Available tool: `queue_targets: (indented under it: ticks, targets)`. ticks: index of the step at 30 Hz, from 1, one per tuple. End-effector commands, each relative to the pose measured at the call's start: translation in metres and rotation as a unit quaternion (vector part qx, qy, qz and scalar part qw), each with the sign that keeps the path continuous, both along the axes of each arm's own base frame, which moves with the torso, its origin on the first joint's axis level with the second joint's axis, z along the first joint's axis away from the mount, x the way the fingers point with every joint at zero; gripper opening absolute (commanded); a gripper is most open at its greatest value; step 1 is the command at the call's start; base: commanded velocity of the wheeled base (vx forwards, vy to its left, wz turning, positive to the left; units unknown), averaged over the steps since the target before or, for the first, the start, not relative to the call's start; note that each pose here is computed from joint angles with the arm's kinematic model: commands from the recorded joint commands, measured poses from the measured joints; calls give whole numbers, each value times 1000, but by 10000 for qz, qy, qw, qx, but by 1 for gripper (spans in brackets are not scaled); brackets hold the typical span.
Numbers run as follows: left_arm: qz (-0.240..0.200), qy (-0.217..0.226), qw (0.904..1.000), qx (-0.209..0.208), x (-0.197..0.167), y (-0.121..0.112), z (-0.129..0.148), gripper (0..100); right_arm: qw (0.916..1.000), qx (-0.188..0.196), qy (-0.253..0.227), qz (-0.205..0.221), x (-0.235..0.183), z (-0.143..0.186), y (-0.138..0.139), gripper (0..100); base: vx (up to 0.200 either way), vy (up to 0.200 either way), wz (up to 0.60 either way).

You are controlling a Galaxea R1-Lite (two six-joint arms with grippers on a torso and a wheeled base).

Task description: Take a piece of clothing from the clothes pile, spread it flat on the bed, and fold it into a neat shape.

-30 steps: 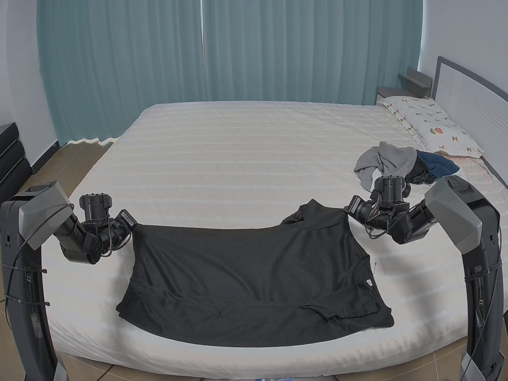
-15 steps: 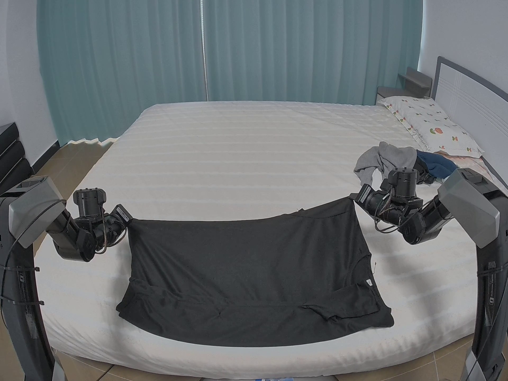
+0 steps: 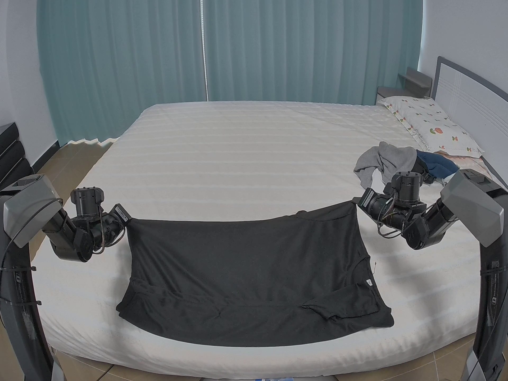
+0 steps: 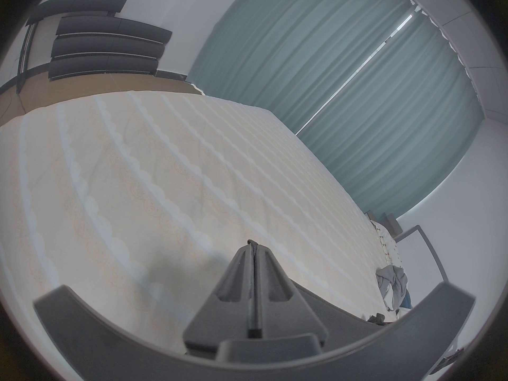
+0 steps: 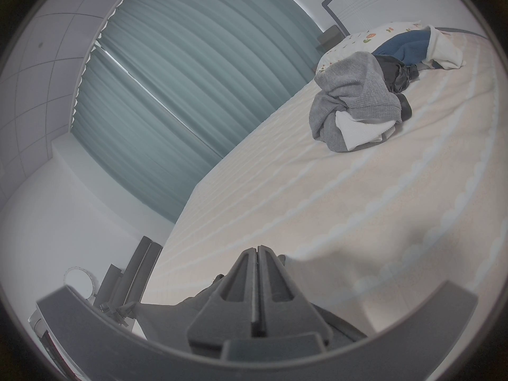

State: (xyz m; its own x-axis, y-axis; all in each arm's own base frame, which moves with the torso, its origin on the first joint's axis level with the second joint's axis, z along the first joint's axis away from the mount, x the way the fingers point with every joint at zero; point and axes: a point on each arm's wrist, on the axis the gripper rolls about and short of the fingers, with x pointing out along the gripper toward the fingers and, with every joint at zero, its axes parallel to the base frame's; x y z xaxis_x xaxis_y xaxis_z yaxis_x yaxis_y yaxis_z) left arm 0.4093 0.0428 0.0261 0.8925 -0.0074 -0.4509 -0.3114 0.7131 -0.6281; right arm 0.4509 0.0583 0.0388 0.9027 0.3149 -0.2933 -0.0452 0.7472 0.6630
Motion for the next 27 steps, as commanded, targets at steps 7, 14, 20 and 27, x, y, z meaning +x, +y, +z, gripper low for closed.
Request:
queue_targets:
  ticks: [7,14,20,27]
  targets:
    - [-200,126,9992,320,-11,-1,-1,0,9999,-16,129,-8,-13,11,-7,0,0,0,0]
    - [-241,94,9989,389,-16,-2,6,0,9996,-26,281,0,-28,15,-11,0,0,0,0]
    - [-381,197,9970,645,-24,-2,4,0,9986,-128,498,96,-41,7,-13,0,0,0,0]
    - [-443,233,9960,737,-23,-3,0,0,9979,-160,609,116,-44,0,-15,0,0,0,0]
